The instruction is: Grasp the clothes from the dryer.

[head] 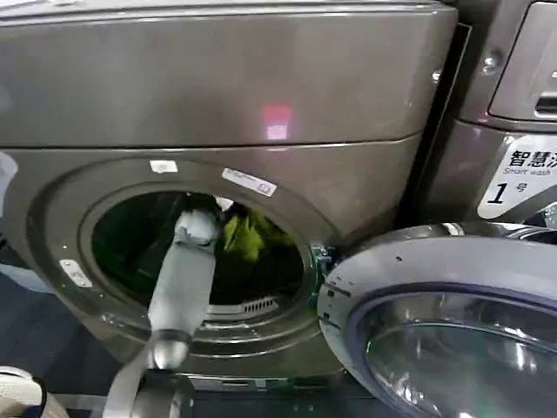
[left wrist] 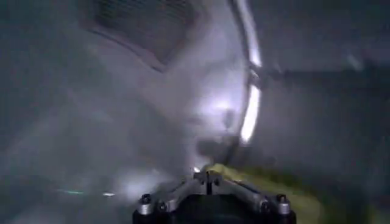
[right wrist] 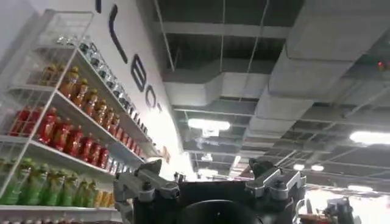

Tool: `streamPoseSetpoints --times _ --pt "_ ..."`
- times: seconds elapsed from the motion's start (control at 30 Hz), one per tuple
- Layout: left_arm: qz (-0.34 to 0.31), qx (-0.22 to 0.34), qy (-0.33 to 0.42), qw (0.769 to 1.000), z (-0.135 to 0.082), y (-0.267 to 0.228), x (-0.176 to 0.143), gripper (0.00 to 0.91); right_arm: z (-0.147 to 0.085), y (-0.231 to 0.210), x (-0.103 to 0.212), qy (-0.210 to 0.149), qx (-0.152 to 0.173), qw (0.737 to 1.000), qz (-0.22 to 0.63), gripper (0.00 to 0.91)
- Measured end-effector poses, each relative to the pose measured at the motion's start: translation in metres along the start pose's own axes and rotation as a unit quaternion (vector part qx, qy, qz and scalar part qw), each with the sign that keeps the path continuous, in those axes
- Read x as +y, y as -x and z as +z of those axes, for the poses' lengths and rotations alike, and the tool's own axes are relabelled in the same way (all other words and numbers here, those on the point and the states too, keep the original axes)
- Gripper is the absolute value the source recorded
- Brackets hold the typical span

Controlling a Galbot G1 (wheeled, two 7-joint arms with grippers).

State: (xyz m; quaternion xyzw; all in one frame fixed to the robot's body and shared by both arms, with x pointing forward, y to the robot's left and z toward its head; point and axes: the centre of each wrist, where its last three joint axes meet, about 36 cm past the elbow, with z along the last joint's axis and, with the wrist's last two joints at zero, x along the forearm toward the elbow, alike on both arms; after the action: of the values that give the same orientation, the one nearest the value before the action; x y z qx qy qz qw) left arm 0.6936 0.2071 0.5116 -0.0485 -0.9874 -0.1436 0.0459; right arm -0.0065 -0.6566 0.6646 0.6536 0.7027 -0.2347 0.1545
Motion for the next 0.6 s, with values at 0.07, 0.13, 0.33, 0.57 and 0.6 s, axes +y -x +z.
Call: streamPoseSetpoints --times 0.07,0.13,0.33,0.57,0.6 --pt "-0.016 -0.006 -0.023 1.000 -0.004 -0.001 -0.001 0.000 0.000 0.000 0.000 -0.001 0.000 1.000 0.001 0.907" --pt "-0.028 -0.009 -0.041 0.999 -0.007 -0.001 -0.002 0.000 0.000 -0.001 -0.001 -0.001 0.000 1.000 0.001 0.907" --pt "-0.050 -0.010 -0.077 0.996 -0.009 -0.003 -0.002 0.000 0.001 -0.001 -0.001 -0.002 -0.001 1.000 0.001 0.907" --pt "-0.060 -0.012 -0.094 0.994 -0.013 -0.004 -0.001 0.000 0.000 -0.001 0.000 -0.003 -0.002 1.000 0.000 0.907" --pt "-0.060 -0.012 -0.096 0.994 -0.014 -0.004 -0.001 0.000 -0.001 -0.001 0.000 -0.003 -0.002 1.000 -0.001 0.907"
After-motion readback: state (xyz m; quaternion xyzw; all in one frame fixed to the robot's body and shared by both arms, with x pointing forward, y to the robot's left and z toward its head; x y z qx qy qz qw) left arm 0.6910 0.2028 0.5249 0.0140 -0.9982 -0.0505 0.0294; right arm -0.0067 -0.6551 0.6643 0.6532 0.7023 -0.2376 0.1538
